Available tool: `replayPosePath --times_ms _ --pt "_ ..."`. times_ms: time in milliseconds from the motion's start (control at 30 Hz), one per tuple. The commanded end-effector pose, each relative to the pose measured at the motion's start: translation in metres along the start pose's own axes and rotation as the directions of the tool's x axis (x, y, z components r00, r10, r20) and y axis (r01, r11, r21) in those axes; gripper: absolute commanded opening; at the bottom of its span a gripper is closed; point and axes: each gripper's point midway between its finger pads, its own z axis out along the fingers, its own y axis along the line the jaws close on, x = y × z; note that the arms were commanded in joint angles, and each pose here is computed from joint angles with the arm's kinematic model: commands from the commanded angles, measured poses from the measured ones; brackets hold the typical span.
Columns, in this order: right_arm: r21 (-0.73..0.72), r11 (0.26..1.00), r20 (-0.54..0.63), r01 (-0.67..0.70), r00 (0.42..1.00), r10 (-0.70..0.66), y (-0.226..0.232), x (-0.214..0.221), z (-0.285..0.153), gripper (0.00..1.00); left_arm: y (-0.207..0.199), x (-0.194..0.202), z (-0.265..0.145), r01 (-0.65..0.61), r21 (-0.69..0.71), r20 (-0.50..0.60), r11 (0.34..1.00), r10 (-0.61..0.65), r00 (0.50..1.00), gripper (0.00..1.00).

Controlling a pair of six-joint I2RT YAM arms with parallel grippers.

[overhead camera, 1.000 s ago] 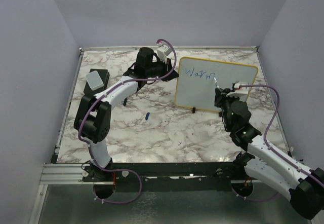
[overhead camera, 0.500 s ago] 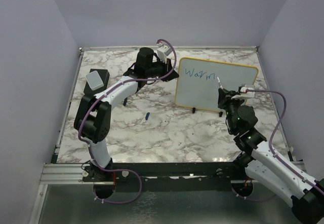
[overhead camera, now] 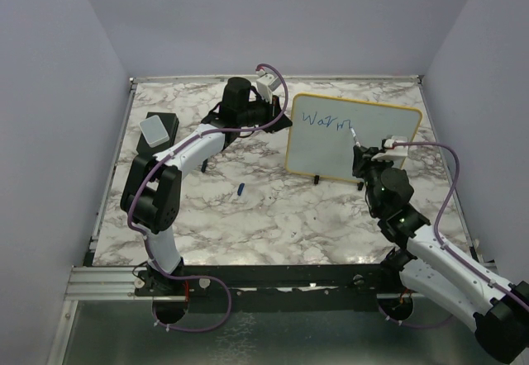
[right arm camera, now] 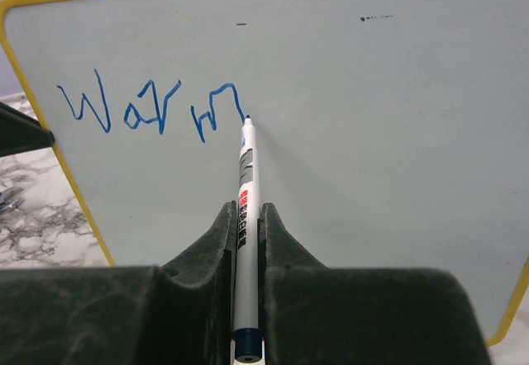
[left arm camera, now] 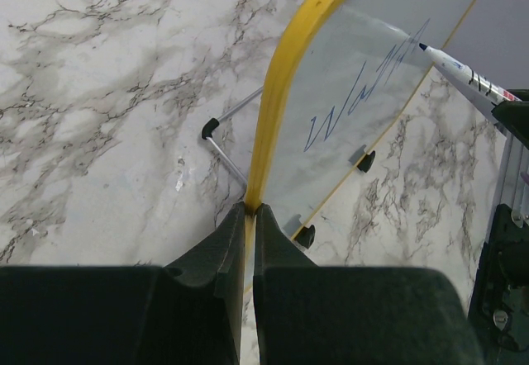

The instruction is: Write a sentence on the whiteboard

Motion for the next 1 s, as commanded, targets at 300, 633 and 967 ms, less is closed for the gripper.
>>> replayPosePath --times_ms 300,633,967 --pt "0.02 1.0 0.061 0.003 0.998 -0.005 0.0 -0.019 0.006 0.01 -0.019 -0.025 -0.009 -0.054 0.043 0.049 0.998 0.052 0.997 0.06" --pt "0.065 0.998 0.06 0.015 0.998 -0.019 -0.006 -0.018 0.011 0.01 -0.019 -0.024 -0.009 -0.055 0.042 0.047 0.998 0.053 0.997 0.06" --pt "0.124 0.992 0.074 0.004 0.997 -0.013 -0.02 -0.022 0.004 0.01 -0.02 -0.025 -0.009 -0.056 0.044 0.048 0.997 0.054 0.997 0.06"
